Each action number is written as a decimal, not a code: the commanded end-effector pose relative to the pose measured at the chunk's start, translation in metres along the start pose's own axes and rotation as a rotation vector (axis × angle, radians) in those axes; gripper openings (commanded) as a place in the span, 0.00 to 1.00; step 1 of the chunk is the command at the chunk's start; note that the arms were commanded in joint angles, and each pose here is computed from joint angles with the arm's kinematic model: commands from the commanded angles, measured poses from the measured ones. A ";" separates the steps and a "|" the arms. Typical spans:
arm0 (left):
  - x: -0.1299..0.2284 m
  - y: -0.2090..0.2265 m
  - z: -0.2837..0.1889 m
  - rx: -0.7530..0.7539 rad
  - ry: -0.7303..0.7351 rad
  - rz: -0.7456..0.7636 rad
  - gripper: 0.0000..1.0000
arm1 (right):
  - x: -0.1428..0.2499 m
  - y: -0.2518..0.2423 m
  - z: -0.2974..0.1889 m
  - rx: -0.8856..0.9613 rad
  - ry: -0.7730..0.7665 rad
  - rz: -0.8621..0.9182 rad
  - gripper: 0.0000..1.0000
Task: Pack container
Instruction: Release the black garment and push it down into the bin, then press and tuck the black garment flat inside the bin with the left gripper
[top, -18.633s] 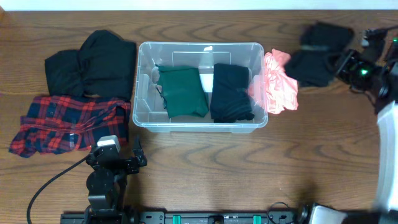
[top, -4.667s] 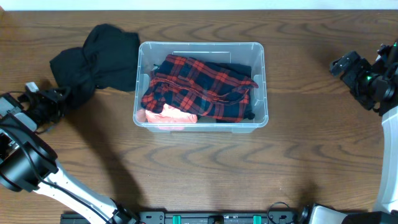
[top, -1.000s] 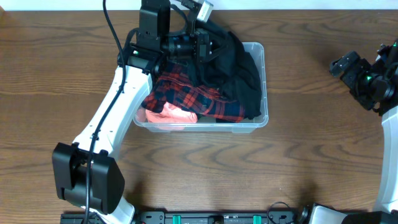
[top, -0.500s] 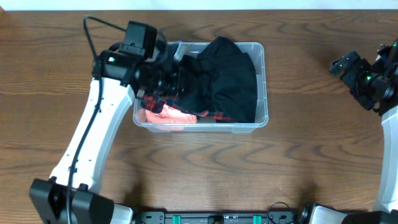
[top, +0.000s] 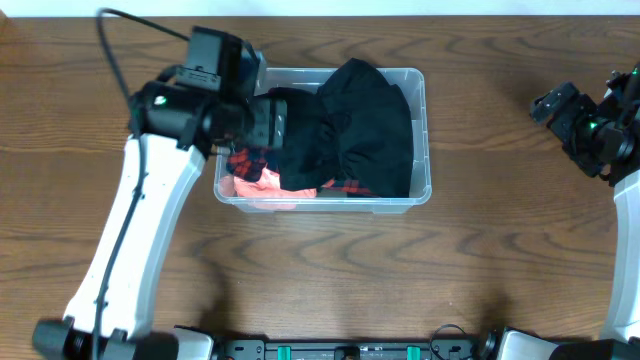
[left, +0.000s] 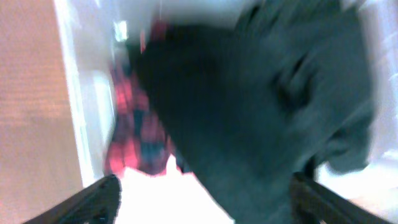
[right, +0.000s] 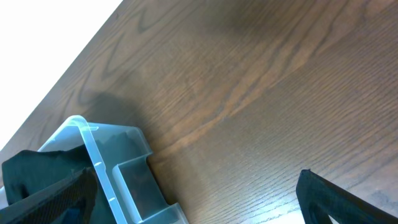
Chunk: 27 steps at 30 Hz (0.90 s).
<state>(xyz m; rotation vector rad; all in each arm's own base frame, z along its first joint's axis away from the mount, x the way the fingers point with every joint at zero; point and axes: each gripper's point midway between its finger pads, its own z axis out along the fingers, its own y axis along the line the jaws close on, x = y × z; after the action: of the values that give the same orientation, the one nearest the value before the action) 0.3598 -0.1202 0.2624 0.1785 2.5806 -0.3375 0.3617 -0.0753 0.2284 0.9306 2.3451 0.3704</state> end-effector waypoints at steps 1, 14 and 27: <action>-0.024 -0.022 -0.024 0.043 -0.130 0.064 0.67 | -0.002 -0.004 0.000 0.011 -0.005 0.008 0.99; 0.047 -0.045 0.135 -0.007 0.295 0.238 0.59 | -0.002 -0.004 0.000 0.011 -0.005 0.008 0.99; 0.110 -0.013 0.212 -0.116 0.548 0.174 0.56 | -0.002 -0.004 0.000 0.011 -0.005 0.008 0.99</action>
<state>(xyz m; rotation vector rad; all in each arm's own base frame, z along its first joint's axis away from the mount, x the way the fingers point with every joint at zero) 0.3850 -0.2038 0.0996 0.5477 2.8972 -0.2296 0.3617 -0.0753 0.2284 0.9306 2.3451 0.3704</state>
